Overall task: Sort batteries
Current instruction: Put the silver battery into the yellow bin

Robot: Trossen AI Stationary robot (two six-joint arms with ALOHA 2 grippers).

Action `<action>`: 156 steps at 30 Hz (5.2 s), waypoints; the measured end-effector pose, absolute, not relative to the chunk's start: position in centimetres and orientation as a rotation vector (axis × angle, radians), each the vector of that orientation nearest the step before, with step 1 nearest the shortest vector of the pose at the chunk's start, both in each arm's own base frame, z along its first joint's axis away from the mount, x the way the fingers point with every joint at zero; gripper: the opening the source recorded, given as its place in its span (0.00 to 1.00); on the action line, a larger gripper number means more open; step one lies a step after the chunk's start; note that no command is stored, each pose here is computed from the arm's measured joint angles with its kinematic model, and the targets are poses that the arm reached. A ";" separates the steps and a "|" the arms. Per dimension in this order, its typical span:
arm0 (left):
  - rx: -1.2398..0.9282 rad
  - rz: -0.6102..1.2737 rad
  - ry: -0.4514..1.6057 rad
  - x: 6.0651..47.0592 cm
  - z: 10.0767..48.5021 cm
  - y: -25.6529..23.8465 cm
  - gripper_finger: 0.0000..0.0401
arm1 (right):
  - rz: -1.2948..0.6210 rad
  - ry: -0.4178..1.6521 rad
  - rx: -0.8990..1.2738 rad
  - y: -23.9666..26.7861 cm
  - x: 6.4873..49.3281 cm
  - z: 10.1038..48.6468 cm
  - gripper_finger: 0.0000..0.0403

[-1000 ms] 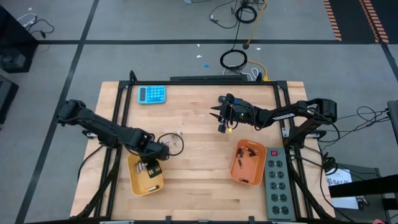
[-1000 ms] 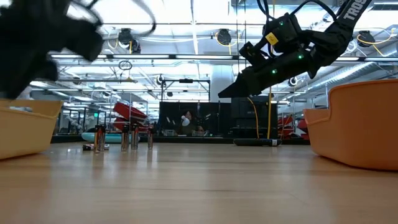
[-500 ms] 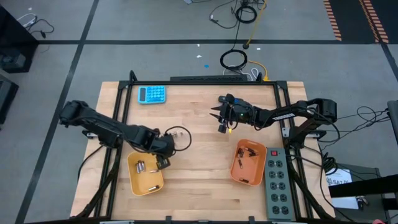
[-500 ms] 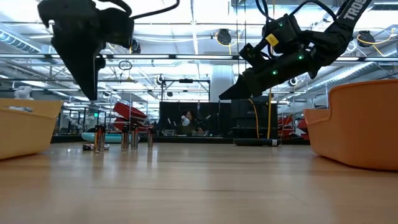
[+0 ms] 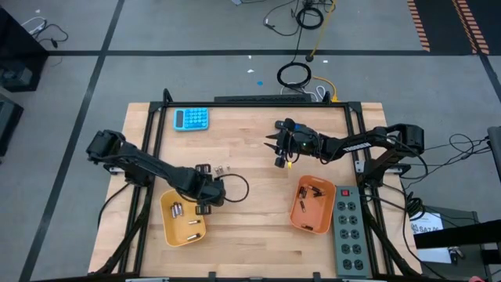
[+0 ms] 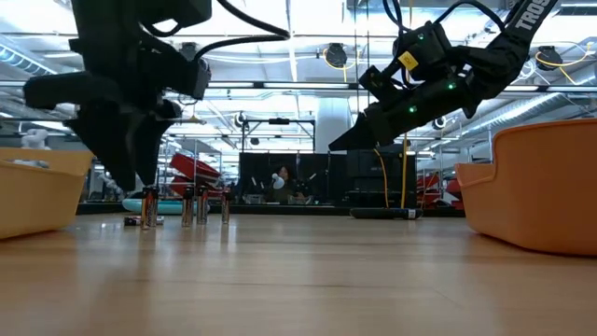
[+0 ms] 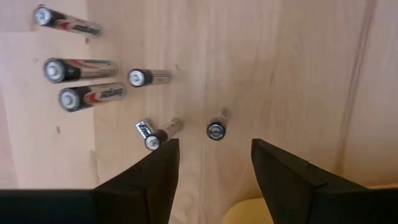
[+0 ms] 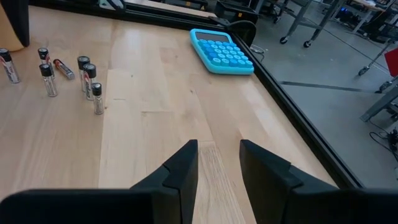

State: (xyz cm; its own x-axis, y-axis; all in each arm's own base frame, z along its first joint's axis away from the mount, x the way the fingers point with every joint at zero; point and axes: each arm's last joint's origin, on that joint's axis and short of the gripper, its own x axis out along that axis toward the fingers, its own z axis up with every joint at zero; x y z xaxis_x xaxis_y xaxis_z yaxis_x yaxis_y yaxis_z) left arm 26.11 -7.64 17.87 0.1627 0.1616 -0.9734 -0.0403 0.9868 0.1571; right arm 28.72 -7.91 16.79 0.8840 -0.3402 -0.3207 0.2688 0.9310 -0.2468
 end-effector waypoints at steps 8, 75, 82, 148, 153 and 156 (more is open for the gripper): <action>0.165 0.106 1.417 26.1 17.4 -8.1 0.52 | -0.319 0.370 -0.198 -7.9 28.7 16.8 0.27; -0.128 -0.042 1.431 29.0 22.2 -8.1 0.09 | -0.314 0.374 -0.197 -7.9 28.7 16.7 0.27; -0.515 -0.048 1.530 26.1 23.3 -8.9 0.09 | -0.313 0.381 -0.197 -7.9 28.7 16.7 0.27; -0.116 0.463 1.361 26.5 21.8 -2.9 0.56 | -0.223 0.441 -0.194 -3.6 29.2 16.0 0.27; -0.105 0.525 1.341 26.9 21.8 -0.5 0.56 | -0.224 0.437 -0.195 -3.6 29.2 16.1 0.27; -0.130 0.509 1.309 27.3 21.9 0.6 0.56 | -0.224 0.433 -0.194 -3.6 29.2 16.2 0.27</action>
